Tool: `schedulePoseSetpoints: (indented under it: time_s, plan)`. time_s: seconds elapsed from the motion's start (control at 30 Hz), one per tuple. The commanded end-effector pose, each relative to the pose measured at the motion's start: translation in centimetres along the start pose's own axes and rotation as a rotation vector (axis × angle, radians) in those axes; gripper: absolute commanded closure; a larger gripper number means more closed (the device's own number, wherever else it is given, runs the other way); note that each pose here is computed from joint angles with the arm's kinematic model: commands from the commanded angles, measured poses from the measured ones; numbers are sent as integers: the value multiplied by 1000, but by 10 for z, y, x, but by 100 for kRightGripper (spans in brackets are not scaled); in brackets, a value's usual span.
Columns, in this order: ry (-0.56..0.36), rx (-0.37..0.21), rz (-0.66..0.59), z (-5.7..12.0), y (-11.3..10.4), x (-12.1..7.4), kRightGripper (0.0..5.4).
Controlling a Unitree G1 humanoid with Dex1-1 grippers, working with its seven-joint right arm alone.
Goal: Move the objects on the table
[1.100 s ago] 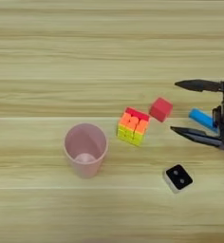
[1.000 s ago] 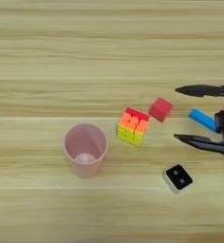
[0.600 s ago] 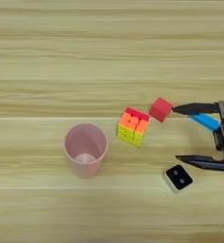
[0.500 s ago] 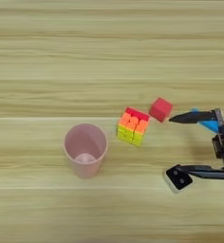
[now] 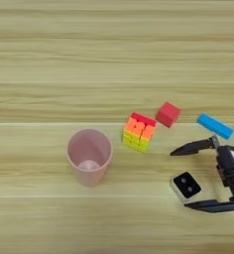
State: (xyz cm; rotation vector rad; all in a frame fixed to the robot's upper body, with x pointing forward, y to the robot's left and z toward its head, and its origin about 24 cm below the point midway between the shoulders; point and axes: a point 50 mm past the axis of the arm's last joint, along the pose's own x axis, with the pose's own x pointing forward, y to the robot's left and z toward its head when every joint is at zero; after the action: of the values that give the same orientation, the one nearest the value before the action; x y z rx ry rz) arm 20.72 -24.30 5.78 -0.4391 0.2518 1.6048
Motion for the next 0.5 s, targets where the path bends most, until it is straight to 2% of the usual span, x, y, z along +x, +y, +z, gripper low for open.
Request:
schedulePoseSetpoints:
  time_s: [0.03,0.4,0.5]
  plan:
    - [94,-77,-22,8,-12,-14,3]
    - [148,-58,-25,-7,-11,-7,3]
    - [162,-57,-32,-10,-11,-5,42]
